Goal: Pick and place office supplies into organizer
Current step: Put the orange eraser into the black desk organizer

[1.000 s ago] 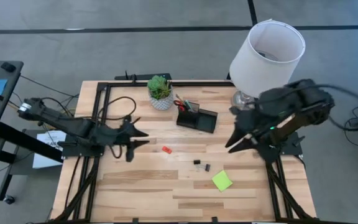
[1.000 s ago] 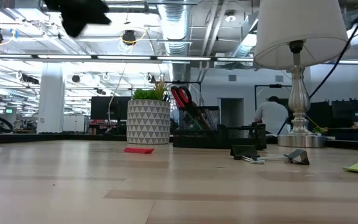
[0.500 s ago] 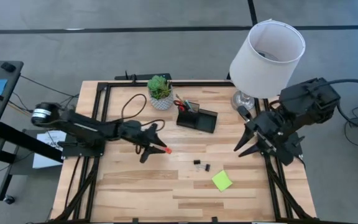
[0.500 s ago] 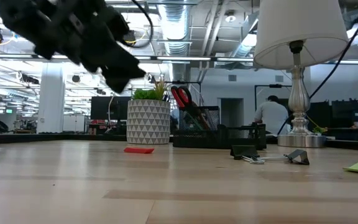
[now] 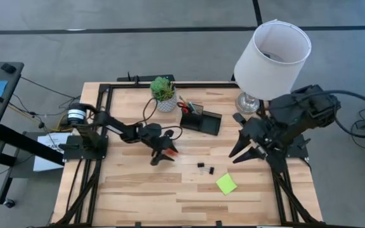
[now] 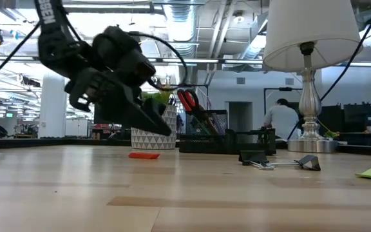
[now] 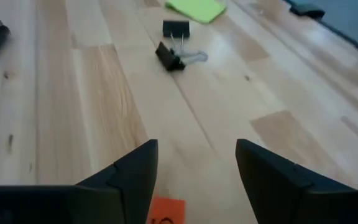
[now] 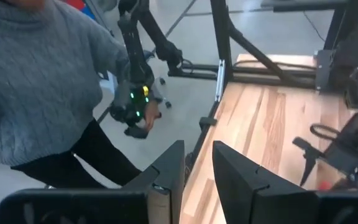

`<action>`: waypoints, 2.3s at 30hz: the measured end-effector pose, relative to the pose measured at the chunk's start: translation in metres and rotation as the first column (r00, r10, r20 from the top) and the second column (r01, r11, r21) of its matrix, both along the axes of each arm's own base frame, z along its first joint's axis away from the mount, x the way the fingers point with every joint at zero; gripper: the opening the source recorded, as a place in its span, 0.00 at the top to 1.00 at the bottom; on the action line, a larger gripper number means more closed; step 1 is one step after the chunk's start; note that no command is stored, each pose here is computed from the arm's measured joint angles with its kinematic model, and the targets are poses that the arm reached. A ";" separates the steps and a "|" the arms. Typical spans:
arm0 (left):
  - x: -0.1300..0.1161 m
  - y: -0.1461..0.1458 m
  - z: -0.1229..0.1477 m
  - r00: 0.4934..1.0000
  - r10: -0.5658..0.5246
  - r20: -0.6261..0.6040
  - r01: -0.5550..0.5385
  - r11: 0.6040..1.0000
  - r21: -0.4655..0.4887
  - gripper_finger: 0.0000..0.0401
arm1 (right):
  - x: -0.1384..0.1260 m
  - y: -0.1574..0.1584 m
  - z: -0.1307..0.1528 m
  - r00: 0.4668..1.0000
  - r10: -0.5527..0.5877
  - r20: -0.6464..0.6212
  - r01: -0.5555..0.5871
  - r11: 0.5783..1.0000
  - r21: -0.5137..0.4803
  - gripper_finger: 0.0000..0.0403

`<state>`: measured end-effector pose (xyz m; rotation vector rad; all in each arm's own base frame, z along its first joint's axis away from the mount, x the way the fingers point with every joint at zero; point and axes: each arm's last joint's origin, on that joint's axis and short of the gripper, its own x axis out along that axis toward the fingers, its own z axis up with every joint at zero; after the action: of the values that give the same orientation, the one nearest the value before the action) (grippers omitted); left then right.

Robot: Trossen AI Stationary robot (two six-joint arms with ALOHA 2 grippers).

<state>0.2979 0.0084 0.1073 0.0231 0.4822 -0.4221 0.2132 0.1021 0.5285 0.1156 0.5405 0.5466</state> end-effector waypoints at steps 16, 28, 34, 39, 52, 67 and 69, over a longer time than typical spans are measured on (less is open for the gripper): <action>-0.001 0.025 -0.053 0.991 -0.105 -0.082 0.108 0.994 0.024 0.50 | 0.011 0.005 -0.008 0.999 -0.001 -0.047 0.000 1.000 -0.021 0.81; -0.002 0.029 -0.065 0.989 -0.130 -0.067 0.126 0.990 -0.057 0.60 | 0.015 0.006 -0.012 0.997 -0.003 -0.071 0.001 1.000 -0.032 0.81; -0.007 0.023 -0.066 0.997 -0.066 -0.036 0.066 0.998 -0.001 0.73 | 0.014 0.006 -0.013 0.997 -0.001 -0.084 -0.002 0.999 -0.037 0.81; -0.015 0.019 -0.066 0.999 0.031 -0.018 -0.031 0.999 0.010 0.89 | 0.014 0.006 -0.014 0.997 0.004 -0.082 -0.008 0.999 -0.048 0.81; -0.004 0.015 -0.042 0.970 0.240 -0.043 -0.244 0.945 -0.219 0.89 | 0.014 0.006 -0.014 0.998 0.025 -0.063 -0.029 0.997 -0.077 0.81; 0.096 0.066 0.065 0.958 0.285 0.039 -0.287 0.937 0.200 0.90 | 0.013 0.008 -0.014 0.997 0.033 -0.065 -0.038 0.996 -0.077 0.81; 0.103 0.068 0.062 0.958 0.286 0.032 -0.282 0.911 0.300 0.90 | 0.011 0.011 -0.015 0.997 0.045 -0.070 -0.050 0.996 -0.079 0.81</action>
<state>0.4010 0.0762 0.1696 0.2438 0.5505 -0.0588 0.2242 0.1127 0.5139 0.0446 0.6319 0.5680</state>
